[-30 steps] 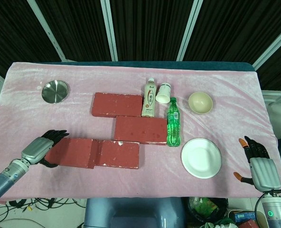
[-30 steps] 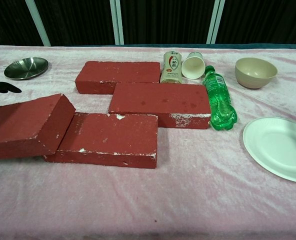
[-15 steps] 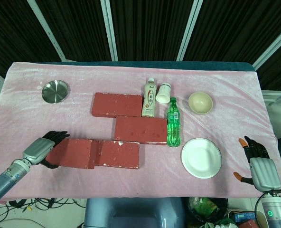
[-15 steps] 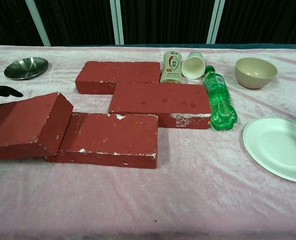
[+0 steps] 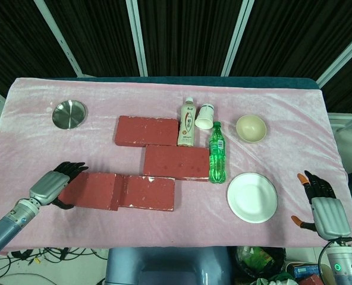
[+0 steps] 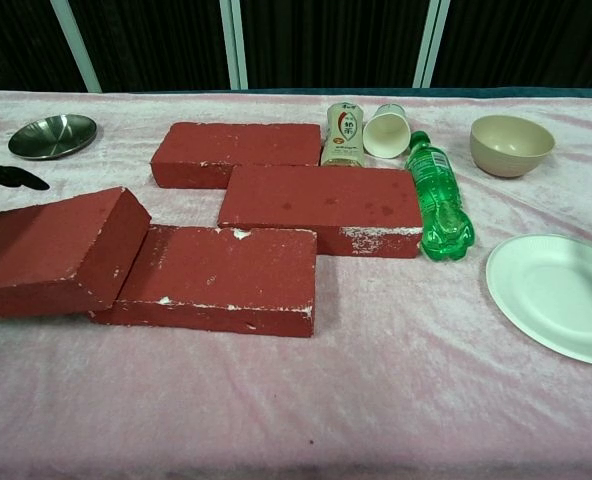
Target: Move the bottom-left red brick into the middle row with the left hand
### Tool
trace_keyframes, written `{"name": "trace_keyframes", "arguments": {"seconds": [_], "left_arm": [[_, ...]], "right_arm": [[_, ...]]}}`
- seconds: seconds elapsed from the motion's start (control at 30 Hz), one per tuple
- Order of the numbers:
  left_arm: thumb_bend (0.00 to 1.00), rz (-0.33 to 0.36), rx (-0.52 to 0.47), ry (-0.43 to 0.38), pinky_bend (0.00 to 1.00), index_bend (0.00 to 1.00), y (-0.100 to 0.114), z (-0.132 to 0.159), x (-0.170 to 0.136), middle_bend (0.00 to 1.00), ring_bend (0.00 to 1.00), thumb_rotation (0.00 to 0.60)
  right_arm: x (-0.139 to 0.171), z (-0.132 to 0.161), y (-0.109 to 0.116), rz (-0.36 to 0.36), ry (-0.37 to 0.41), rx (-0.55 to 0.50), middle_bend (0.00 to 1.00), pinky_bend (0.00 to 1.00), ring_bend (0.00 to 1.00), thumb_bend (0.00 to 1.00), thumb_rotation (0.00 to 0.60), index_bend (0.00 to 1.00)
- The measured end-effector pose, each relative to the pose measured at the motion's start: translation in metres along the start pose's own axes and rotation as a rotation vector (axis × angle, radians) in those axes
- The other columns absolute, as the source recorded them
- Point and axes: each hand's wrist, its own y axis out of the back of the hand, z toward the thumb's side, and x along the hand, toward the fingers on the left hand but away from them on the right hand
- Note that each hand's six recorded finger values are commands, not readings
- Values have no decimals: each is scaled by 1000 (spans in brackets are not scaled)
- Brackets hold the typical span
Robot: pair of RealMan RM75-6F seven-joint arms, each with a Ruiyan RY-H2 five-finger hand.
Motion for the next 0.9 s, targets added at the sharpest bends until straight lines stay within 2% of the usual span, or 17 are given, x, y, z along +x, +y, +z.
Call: {"name": "trace_keyframes", "arguments": {"seconds": [0.13, 0.37, 0.63, 0.9], "left_arm": [[50, -18, 6, 11, 0, 80, -3, -1, 2, 125, 0, 600], [140, -19, 16, 20, 0, 145, -3, 0, 5, 184, 0, 600], [287, 11, 16, 30, 0, 233, 4, 0, 5, 213, 0, 600], [312, 20, -3, 52, 0, 252, 14, -5, 4, 217, 0, 600]], "right_arm": [[0, 0, 0, 1, -2, -4, 0, 78, 0, 57, 600, 0], [0, 0, 0, 8, -3, -13, 0, 78, 0, 58, 600, 0], [0, 0, 0, 10, -1, -24, 0, 78, 0, 57, 600, 0], [0, 0, 0, 17, -1, -28, 0, 78, 0, 57, 600, 0]]}}
